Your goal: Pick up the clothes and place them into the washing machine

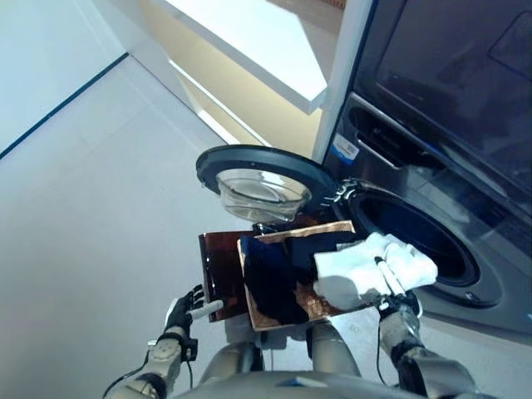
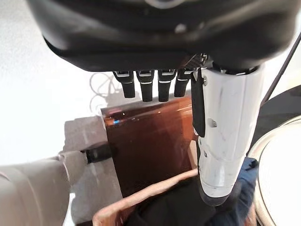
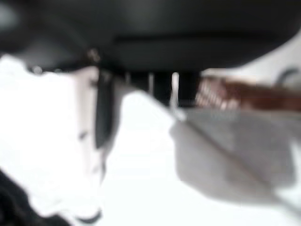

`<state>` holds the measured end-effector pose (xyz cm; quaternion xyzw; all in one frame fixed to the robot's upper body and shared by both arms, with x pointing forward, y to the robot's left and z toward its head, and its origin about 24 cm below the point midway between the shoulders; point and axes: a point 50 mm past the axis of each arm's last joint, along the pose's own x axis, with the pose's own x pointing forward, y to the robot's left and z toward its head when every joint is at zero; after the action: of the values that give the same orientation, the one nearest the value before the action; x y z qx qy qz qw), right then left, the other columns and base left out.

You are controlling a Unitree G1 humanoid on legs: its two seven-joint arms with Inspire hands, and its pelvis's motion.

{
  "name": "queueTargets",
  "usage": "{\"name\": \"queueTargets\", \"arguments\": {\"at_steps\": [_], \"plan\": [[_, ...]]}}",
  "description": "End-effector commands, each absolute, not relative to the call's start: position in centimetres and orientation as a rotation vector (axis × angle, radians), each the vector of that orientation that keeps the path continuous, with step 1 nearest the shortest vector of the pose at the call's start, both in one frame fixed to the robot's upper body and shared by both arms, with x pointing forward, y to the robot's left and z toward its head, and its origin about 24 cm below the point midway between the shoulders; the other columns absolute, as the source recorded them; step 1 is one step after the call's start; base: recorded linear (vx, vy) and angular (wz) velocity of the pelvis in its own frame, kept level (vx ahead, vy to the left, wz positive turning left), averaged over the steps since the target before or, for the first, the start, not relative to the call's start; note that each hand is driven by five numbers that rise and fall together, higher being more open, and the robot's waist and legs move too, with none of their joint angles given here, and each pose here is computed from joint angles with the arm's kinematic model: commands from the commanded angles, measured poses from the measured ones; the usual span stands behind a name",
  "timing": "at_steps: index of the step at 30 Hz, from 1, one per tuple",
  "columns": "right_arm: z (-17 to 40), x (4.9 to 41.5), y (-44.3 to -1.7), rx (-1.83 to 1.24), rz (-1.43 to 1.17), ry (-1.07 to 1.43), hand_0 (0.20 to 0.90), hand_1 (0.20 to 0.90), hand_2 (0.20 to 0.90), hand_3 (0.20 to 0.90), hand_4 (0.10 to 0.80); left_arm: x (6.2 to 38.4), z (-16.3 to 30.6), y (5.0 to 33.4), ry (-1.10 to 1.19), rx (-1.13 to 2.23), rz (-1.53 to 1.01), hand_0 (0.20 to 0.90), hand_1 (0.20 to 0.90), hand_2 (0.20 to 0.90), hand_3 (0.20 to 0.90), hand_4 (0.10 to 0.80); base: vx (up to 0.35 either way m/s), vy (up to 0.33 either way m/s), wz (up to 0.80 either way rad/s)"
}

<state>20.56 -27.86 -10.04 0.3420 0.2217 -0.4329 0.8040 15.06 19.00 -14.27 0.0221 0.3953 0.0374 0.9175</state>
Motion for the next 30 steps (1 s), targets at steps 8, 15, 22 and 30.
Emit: {"name": "queueTargets", "arguments": {"at_steps": [8, 15, 22, 30], "plan": [[-2.2, 26.6, -33.6, 0.955, -1.097, 0.060, 0.200, 0.200, 0.200, 0.200, 0.300, 16.6, -13.6, 18.9, 0.753, 0.032, 0.094, 0.900, 0.900, 0.900, 0.900, 0.800, -0.003, -0.012, 0.07], [2.6, 28.2, -36.9, 0.989, -1.182, -0.071, 0.200, 0.200, 0.200, 0.200, 0.300, 17.0, -13.4, 18.2, 0.734, 0.023, 0.074, 0.900, 0.900, 0.900, 0.900, 0.800, -0.001, -0.012, 0.05], [8.3, 28.7, -40.5, 0.983, -1.196, -0.257, 0.200, 0.200, 0.200, 0.200, 0.300, 17.9, -12.8, 17.4, 0.682, 0.004, 0.038, 0.900, 0.900, 0.900, 0.900, 0.800, -0.002, -0.008, 0.04], [12.7, 28.2, -42.9, 1.038, -1.239, -0.444, 0.200, 0.200, 0.200, 0.200, 0.300, 18.1, -12.7, 16.6, 0.676, 0.002, 0.004, 0.900, 0.900, 0.900, 0.900, 0.800, 0.010, -0.022, 0.04]]}}
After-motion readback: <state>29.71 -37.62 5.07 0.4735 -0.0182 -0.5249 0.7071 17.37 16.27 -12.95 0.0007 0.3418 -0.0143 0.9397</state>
